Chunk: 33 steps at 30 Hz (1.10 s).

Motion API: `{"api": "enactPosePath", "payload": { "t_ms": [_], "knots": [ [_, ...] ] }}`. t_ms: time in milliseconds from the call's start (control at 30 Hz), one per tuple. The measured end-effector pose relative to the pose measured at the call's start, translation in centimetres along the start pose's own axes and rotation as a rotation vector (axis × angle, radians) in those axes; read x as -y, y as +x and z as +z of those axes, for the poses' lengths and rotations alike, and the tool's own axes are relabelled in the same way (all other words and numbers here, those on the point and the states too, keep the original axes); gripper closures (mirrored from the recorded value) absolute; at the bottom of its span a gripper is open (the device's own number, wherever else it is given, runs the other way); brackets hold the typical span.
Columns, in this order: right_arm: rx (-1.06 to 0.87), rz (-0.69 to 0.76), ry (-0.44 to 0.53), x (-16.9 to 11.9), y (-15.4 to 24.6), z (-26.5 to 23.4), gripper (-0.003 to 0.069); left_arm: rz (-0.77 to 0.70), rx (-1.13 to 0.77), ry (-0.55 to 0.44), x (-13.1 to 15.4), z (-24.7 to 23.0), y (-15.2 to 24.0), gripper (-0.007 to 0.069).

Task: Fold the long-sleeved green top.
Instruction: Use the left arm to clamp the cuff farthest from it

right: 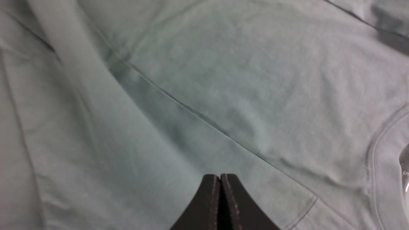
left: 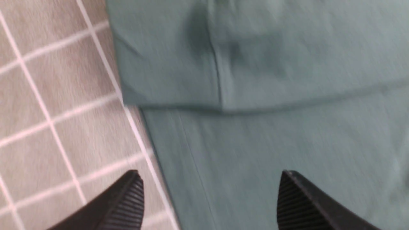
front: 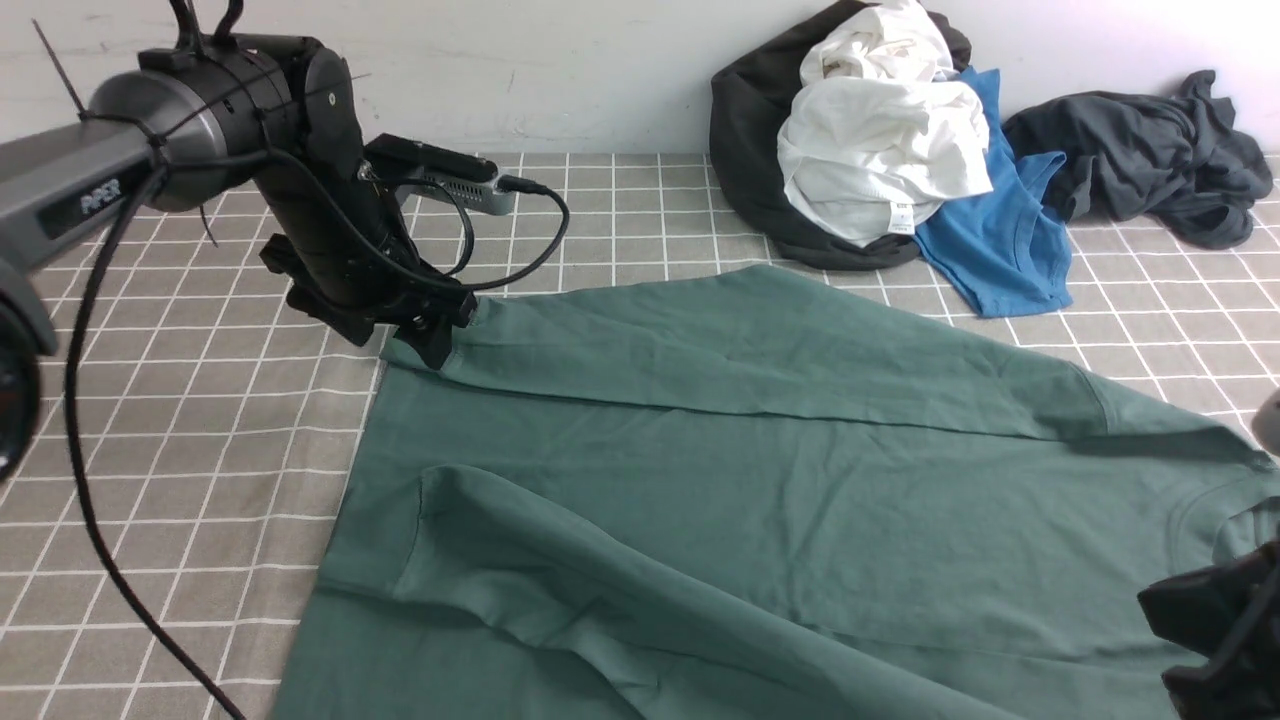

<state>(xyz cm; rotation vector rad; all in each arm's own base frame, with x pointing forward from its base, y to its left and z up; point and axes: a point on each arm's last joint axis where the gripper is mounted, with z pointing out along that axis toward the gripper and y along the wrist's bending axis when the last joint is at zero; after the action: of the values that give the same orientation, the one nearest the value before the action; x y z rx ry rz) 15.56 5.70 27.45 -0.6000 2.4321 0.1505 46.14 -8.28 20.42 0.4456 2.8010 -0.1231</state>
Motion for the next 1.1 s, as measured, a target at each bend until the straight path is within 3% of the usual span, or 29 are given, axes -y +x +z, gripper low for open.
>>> {"api": "enactPosePath", "payload": {
  "t_ms": [233, 567, 733, 933, 1100],
  "knots": [
    [-0.051, 0.008, 0.010, 0.4, -1.2, 1.0, 0.0673, -0.070, 0.023, -0.001, -1.7, 3.7, -2.3, 0.0115],
    [-0.070, 0.010, 0.010, 0.6, -1.6, 2.0, 0.0673, -0.135, -0.021, 0.003, -3.2, 5.8, -2.1, 0.0127],
    [-0.072, 0.011, 0.010, 0.6, -1.8, 2.3, 0.0673, -0.139, -0.022, 0.010, -3.2, 5.9, -2.1, 0.0204],
    [-0.071, 0.011, 0.011, 0.6, -1.8, 2.4, 0.0673, -0.139, -0.035, 0.016, -3.1, 5.8, -2.0, 0.0349],
    [-0.070, 0.011, 0.011, 0.6, -1.8, 2.4, 0.0673, -0.140, -0.037, 0.018, -3.1, 5.8, -2.0, 0.0391]
  ]
}}
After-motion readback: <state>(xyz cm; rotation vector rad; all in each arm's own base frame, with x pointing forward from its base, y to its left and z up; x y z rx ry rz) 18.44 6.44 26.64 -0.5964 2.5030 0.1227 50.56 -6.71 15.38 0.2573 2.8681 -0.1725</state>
